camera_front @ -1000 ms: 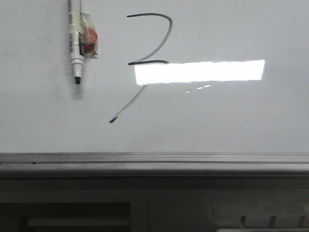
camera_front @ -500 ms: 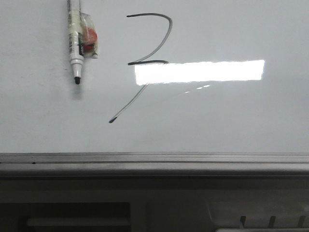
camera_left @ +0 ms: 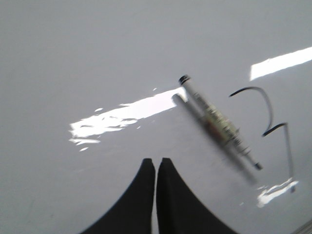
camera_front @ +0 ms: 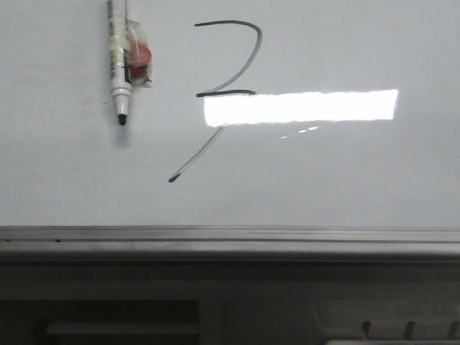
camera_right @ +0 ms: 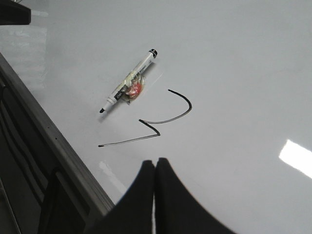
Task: Write number 3 on whiteboard
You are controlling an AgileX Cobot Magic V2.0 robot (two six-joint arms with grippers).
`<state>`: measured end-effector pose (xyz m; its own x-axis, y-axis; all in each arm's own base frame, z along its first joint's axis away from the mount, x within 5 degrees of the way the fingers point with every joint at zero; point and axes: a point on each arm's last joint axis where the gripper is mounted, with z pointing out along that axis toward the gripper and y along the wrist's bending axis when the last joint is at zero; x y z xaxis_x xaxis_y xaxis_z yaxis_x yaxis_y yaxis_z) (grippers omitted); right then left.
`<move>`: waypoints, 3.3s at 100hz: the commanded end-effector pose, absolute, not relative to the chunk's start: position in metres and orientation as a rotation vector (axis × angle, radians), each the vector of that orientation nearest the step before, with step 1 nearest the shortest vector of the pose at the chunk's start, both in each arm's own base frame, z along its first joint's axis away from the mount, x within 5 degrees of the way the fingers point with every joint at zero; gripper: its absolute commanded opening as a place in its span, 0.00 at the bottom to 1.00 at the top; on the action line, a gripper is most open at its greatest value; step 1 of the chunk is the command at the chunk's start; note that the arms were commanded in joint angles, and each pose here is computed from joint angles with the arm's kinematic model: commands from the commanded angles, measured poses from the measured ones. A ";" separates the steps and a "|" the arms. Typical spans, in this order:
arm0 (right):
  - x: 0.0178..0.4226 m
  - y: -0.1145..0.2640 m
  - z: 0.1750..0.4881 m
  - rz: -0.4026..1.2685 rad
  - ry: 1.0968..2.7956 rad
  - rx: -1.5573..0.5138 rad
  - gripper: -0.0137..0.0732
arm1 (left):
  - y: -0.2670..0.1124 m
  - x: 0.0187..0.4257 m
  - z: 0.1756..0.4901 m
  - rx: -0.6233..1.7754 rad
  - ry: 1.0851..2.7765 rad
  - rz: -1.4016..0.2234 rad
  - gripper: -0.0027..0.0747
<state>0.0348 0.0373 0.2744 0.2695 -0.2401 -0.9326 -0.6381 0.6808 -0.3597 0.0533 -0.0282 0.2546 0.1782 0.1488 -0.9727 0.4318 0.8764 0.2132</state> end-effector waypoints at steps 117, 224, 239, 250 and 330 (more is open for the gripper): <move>0.035 0.034 0.290 0.294 1.232 -0.760 0.09 | -0.011 0.052 0.186 0.176 1.739 -0.133 0.01; 0.056 0.030 0.222 0.289 1.530 -0.492 0.09 | -0.011 0.052 0.186 0.176 1.739 -0.133 0.01; 0.061 0.021 0.201 0.188 1.624 -0.349 0.09 | -0.011 0.052 0.186 0.176 1.739 -0.133 0.01; 0.063 0.016 0.187 0.123 1.675 -0.288 0.09 | -0.011 0.052 0.186 0.176 1.739 -0.133 0.01; 0.053 0.005 0.174 0.019 1.793 -0.214 0.09 | -0.011 0.052 0.186 0.175 1.739 -0.134 0.01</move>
